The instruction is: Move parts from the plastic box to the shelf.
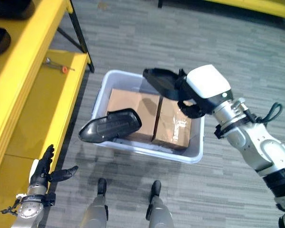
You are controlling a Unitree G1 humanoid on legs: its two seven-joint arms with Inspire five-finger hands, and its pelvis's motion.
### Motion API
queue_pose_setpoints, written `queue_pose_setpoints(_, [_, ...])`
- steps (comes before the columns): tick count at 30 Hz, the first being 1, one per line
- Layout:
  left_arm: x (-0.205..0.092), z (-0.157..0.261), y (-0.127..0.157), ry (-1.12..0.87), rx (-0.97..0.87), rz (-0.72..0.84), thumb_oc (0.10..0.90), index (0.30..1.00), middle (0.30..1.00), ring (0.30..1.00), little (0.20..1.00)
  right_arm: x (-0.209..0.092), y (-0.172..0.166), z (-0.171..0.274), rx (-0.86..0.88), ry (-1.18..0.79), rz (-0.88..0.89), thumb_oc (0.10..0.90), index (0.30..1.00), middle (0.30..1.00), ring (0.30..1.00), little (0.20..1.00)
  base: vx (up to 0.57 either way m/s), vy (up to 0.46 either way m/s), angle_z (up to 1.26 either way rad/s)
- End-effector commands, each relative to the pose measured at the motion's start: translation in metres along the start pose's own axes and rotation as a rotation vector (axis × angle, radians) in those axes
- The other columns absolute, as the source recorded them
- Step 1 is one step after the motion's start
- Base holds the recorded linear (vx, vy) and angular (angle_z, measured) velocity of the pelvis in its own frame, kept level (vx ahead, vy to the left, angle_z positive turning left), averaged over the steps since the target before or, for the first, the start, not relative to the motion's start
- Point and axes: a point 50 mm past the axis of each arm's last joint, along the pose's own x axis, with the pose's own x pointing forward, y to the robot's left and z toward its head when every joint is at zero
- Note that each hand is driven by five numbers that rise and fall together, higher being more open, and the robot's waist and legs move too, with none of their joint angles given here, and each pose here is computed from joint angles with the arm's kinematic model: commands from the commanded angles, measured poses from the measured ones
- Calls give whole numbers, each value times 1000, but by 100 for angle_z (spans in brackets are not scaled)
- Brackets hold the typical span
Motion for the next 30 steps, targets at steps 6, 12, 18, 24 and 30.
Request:
queue_pose_setpoints(6, [-11, -9, -1, 0, 67, -45, 900, 1000, 1000, 1000, 1000, 10, -35, 12, 50, -56, -230, 400, 300, 300, 300, 300, -3, -81, 3])
queue_pose_setpoints(12, [-17, -15, -14, 30, 35, -70, 900, 1000, 1000, 1000, 1000, 30, -39, 32, 76, -149, -255, 400, 300, 300, 300, 300, -20, -138, 5])
queue_pose_setpoints(18, [-25, -22, -14, 60, 16, -65, 900, 1000, 1000, 1000, 1000, 44, -65, 50, 61, -246, -358, 400, 300, 300, 300, 300, -31, -152, 0])
queue_pose_setpoints(24, [-23, -22, -12, 64, 24, -55, 900, 1000, 1000, 1000, 1000, 48, -86, 50, 11, -254, -437, 400, 300, 300, 300, 300, -100, -45, 67])
queue_pose_setpoints(30, [-16, -15, -15, 36, 17, -36, 900, 1000, 1000, 1000, 1000, 35, -89, 40, -68, -204, -466, 400, 300, 300, 300, 300, -67, -3, 98])
